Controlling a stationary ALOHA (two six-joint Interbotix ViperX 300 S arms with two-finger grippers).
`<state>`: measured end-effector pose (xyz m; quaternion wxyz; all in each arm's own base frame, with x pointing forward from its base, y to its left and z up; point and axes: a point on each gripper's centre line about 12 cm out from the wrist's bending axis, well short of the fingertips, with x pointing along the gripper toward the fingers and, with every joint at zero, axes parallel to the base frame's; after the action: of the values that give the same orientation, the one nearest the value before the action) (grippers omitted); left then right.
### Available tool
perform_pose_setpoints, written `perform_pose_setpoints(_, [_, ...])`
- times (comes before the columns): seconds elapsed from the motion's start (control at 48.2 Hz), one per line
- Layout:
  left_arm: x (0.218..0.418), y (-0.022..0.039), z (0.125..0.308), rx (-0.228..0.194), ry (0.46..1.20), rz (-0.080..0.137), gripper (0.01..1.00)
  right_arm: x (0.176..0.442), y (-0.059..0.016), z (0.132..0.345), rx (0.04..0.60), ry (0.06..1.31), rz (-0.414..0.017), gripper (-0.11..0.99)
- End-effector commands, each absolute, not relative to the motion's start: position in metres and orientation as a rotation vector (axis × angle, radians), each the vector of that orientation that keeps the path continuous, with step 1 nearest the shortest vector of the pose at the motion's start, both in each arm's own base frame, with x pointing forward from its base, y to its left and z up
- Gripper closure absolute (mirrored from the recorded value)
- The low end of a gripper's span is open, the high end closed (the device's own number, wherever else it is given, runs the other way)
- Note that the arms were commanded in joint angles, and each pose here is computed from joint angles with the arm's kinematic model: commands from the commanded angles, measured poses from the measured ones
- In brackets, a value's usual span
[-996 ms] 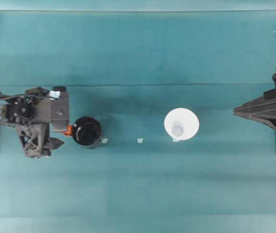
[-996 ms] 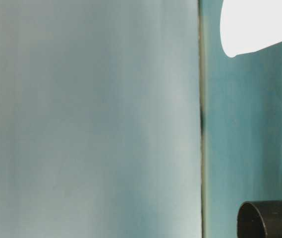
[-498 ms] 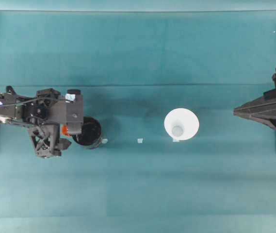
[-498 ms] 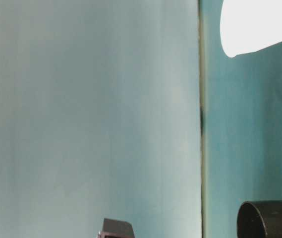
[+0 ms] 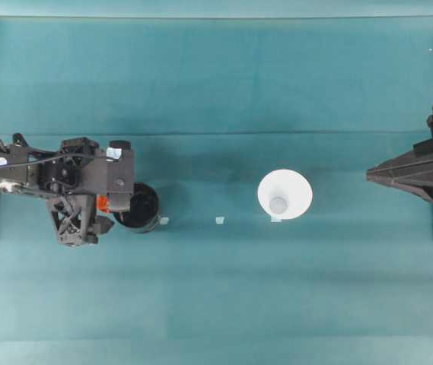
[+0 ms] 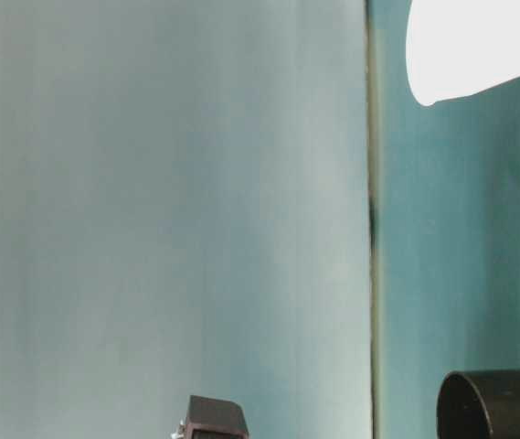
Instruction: Put the paper cup into the moved red handle cup holder.
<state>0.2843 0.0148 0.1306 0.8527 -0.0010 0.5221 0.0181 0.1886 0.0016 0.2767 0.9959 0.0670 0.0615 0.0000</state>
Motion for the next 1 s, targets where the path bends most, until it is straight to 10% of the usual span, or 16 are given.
perform_pose_setpoints(0.0, [0.289, 0.0151, 0.136, -0.003, 1.079, 0.04, 0.051, 0.191, 0.0016, 0.282, 0.148, 0.112, 0.0, 0.99])
perform_pose_setpoints(0.145, [0.289, 0.0133, 0.136, -0.001, 1.077, 0.035, 0.174, 0.191, 0.0016, 0.283, 0.148, 0.111, 0.0, 0.99])
perform_pose_setpoints(0.353, [0.29, 0.0063, 0.136, 0.019, 1.075, 0.009, 0.734, 0.191, 0.0019, 0.283, 0.15, 0.111, 0.001, 0.99])
perform_pose_setpoints(0.788, [0.292, 0.0059, 0.14, 0.02, 1.065, 0.008, 0.734, 0.191, 0.0019, 0.283, 0.15, 0.111, 0.001, 0.99])
perform_pose_setpoints(0.975, [0.3, 0.0067, 0.17, 0.021, 1.031, 0.011, 0.734, 0.191, 0.0016, 0.283, 0.148, 0.111, 0.0, 0.99])
